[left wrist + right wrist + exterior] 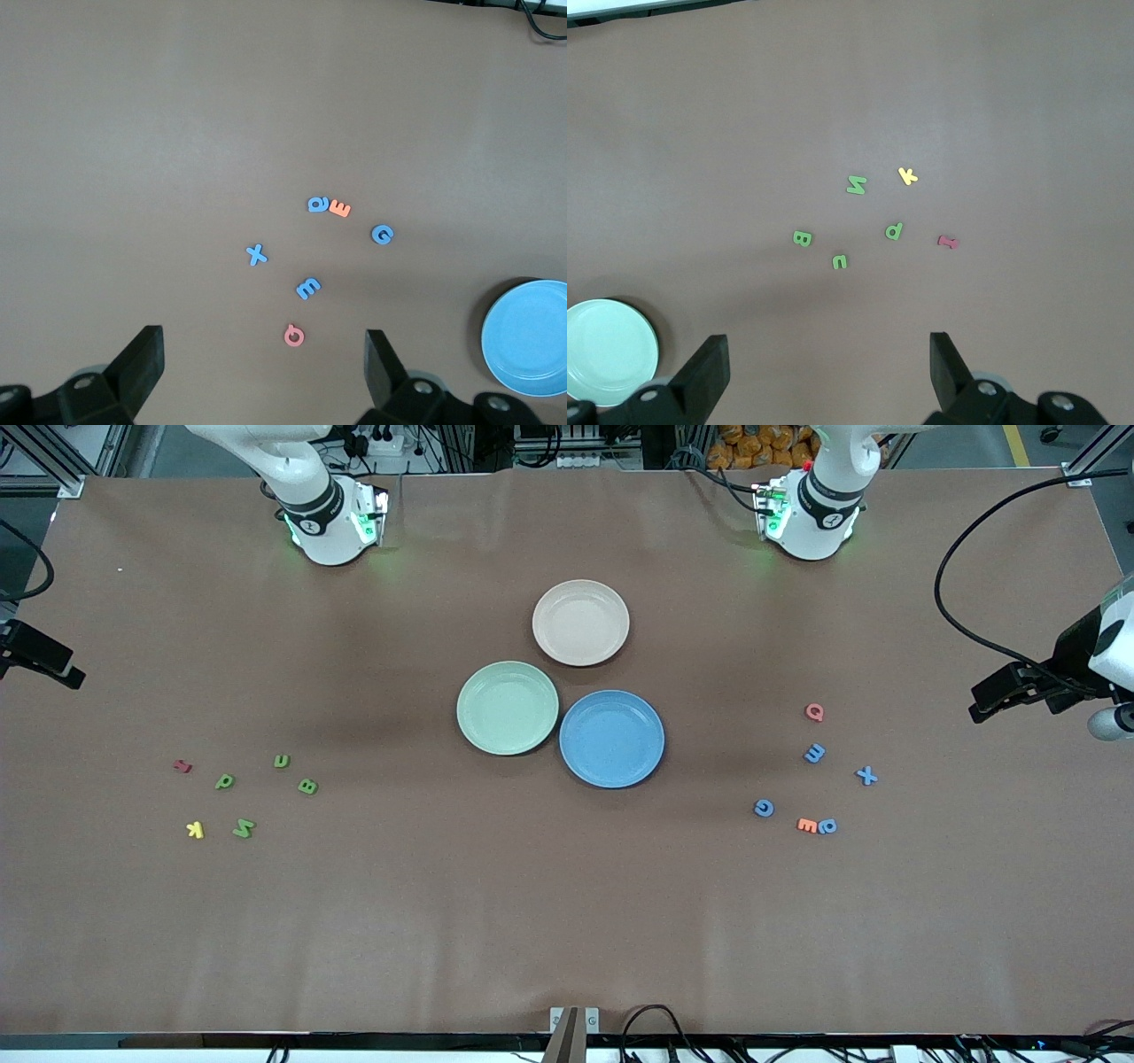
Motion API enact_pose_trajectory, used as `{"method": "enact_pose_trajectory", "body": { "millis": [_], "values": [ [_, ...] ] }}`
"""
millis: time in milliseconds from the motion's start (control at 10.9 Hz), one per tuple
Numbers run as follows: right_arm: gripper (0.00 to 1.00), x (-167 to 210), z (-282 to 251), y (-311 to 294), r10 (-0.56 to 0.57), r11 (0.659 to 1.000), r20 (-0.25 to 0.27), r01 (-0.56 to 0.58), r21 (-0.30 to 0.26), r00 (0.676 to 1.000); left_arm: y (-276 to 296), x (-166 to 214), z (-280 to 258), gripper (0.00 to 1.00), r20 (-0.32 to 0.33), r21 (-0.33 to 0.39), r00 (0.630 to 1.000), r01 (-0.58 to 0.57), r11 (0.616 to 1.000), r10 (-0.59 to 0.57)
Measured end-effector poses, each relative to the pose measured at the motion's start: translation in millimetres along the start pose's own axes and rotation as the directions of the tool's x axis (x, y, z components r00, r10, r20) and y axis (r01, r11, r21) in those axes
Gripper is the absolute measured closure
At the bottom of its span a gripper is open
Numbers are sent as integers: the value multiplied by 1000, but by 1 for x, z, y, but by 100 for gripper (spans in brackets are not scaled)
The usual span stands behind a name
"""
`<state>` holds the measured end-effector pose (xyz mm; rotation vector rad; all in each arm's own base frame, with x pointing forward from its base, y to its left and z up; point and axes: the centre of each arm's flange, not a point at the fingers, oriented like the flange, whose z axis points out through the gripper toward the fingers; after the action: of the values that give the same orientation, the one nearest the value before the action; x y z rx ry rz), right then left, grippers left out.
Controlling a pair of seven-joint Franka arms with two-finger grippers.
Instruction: Sort letters by color into matching plates
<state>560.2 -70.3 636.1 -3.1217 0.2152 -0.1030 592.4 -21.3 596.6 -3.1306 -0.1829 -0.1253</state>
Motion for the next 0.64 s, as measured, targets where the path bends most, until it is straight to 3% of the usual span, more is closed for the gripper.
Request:
{"method": "enact_pose_trajectory", "body": {
  "millis": [645],
  "values": [
    [0, 0, 1, 0, 0, 1000, 2, 0, 0, 1000, 5, -1, 9, 0, 18, 1, 1000, -9, 1000, 9]
  ]
}}
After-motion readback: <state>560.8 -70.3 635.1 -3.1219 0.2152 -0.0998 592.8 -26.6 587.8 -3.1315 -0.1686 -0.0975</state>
